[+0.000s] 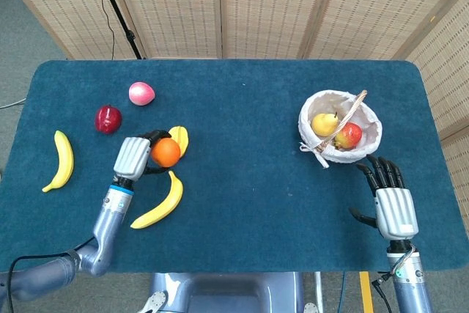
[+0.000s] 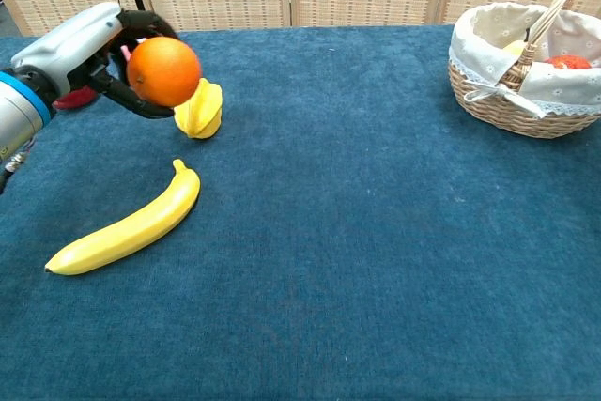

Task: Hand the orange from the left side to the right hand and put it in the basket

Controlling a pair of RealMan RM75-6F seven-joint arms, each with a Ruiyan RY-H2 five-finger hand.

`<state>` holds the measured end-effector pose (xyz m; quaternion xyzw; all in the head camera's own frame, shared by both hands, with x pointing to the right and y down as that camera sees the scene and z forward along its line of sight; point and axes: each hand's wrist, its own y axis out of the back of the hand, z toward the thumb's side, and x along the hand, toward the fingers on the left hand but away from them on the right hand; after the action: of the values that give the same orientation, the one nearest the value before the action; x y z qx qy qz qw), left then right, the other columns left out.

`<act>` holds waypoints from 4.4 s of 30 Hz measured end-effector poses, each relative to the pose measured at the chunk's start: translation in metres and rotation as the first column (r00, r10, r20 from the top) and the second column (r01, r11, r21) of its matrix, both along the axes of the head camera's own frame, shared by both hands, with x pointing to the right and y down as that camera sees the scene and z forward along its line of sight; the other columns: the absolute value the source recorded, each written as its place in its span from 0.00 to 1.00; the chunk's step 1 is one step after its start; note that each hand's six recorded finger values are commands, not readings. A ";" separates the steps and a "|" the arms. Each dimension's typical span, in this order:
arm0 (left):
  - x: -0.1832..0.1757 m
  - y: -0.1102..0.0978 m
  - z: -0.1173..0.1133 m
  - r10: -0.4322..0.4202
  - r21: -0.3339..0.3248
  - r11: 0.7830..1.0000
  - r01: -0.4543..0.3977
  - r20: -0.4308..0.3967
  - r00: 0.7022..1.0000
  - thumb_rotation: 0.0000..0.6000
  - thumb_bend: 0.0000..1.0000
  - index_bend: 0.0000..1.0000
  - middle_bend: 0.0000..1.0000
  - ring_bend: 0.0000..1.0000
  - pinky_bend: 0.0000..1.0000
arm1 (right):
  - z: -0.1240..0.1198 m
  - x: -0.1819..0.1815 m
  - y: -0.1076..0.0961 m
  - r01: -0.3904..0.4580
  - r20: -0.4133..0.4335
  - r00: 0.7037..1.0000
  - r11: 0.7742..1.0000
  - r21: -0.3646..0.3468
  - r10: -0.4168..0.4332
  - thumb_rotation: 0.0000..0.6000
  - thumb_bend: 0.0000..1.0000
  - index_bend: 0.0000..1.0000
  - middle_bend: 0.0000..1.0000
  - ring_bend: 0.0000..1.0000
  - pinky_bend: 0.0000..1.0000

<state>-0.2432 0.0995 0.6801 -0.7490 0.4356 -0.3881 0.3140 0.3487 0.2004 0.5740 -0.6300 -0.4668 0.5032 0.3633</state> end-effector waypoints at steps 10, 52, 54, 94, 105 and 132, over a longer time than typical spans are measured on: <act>0.076 0.027 -0.037 0.178 -0.075 0.981 -0.180 -0.022 0.984 1.00 0.21 0.68 0.60 0.49 0.57 | -0.004 0.003 0.000 -0.008 0.001 1.000 1.000 0.013 0.008 1.00 0.00 0.19 0.09 0.08 0.08; 0.194 0.058 0.050 0.347 -0.315 0.884 -0.347 -0.058 0.936 1.00 0.05 0.04 0.00 0.00 0.00 | -0.018 0.011 0.000 -0.030 0.018 0.999 0.999 0.044 0.029 1.00 0.00 0.19 0.09 0.08 0.08; 0.193 0.055 0.045 0.346 -0.301 0.888 -0.347 -0.060 0.936 1.00 0.05 0.04 0.00 0.00 0.00 | -0.018 0.011 0.000 -0.030 0.017 0.999 0.999 0.041 0.029 1.00 0.00 0.19 0.09 0.08 0.08; -0.090 0.103 -0.115 -0.054 -0.084 0.994 0.073 0.215 0.975 1.00 0.05 0.06 0.00 0.00 0.00 | 0.008 -0.012 0.006 0.057 0.042 0.998 0.997 -0.056 -0.054 1.00 0.00 0.14 0.03 0.01 0.03; -0.128 0.129 -0.122 -0.130 -0.080 0.985 0.154 0.246 0.960 1.00 0.05 0.06 0.00 0.00 0.00 | 0.011 -0.040 0.038 0.189 0.112 0.979 0.957 -0.219 -0.168 1.00 0.00 0.04 0.00 0.00 0.03; -0.139 0.126 -0.119 -0.157 -0.080 0.980 0.183 0.256 0.954 1.00 0.05 0.06 0.00 0.00 0.00 | 0.090 -0.167 0.046 0.331 0.449 0.882 0.867 -0.372 -0.144 1.00 0.00 0.00 0.00 0.00 0.03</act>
<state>-0.3821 0.2251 0.5615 -0.6695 0.4352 -0.5260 0.2926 0.1818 0.2467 0.6642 -0.8396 -0.3235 0.4029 0.1676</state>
